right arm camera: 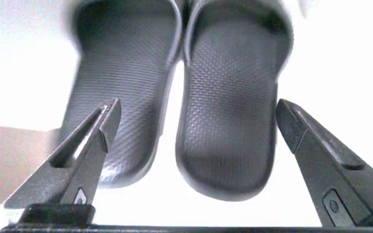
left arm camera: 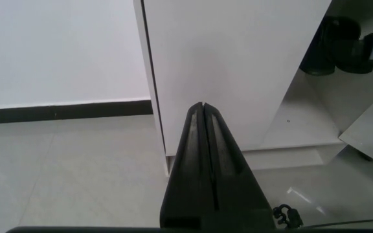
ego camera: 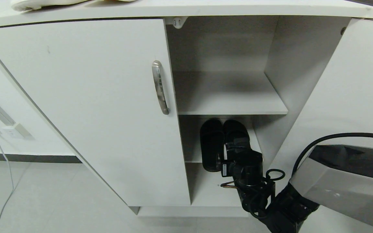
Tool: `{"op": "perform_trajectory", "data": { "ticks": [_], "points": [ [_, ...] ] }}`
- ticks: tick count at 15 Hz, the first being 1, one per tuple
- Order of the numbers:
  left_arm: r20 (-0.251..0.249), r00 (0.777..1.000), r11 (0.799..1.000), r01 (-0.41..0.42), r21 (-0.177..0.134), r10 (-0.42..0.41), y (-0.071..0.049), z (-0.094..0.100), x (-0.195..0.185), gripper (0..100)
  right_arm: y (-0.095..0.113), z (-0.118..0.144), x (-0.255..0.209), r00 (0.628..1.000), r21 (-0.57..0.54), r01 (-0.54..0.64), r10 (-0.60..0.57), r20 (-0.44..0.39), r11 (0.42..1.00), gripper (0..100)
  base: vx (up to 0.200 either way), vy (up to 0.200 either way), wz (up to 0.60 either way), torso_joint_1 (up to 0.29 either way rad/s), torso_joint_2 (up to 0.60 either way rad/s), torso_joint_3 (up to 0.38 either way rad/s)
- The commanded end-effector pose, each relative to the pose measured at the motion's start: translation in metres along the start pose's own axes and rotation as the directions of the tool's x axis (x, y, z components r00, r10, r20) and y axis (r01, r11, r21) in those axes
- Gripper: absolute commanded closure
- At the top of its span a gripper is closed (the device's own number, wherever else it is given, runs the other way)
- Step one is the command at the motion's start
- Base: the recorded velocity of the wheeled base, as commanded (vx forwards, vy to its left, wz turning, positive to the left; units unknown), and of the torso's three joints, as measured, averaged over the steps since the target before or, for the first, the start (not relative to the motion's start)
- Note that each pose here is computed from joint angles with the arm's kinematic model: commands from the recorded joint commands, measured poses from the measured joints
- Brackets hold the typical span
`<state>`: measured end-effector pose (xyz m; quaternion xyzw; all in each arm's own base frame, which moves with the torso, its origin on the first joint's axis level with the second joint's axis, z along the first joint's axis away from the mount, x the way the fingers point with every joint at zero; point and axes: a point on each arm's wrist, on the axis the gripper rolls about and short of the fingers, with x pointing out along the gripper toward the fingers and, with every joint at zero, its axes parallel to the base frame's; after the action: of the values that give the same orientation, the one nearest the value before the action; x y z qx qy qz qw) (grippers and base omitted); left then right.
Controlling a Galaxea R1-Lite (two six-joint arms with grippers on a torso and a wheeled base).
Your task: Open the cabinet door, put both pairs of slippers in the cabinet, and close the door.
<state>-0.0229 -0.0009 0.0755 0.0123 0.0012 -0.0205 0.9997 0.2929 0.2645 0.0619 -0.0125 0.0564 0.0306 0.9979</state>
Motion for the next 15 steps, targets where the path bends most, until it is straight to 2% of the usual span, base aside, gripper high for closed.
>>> {"op": "perform_trajectory", "data": {
  "ticks": [1, 5, 12, 15],
  "points": [
    [-0.002, 1.0, 1.0, 0.0, 0.0, 0.0, 0.0, 0.0, 0.0001, 100, -0.0017, 0.0096, -0.012, 1.0, 0.003, -0.015, 0.015, 0.008, 1.0, 0, 0.0, 0.0, 0.0, 0.0, 0.0, 0.0],
    [-0.002, 1.0, 1.0, 0.002, -0.002, -0.002, 0.0, 0.0, 0.0001, 100, -0.0004, 0.0099, -0.0132, 1.0, 0.005, -0.018, 0.018, 0.012, 1.0, 0, 0.0, 0.0, 0.0, 0.0, 0.0, 0.0],
    [-0.002, 1.0, 1.0, -0.001, -0.009, 0.001, 0.0, 0.0, 0.0001, 100, 0.0025, 0.0114, -0.0176, 1.0, 0.012, -0.016, 0.015, 0.022, 1.0, 0, -0.2, 0.0, 0.0, 0.004, 0.0, 0.004],
    [-0.002, 1.0, 1.0, -0.007, -0.008, 0.007, 0.0002, 0.0, 0.0001, 100, -0.0007, 0.0172, -0.0216, 0.999, 0.021, -0.017, 0.016, 0.035, 1.0, 0, 0.0, 0.0, 0.0, 0.0, 0.0, 0.0]
  ]
}}
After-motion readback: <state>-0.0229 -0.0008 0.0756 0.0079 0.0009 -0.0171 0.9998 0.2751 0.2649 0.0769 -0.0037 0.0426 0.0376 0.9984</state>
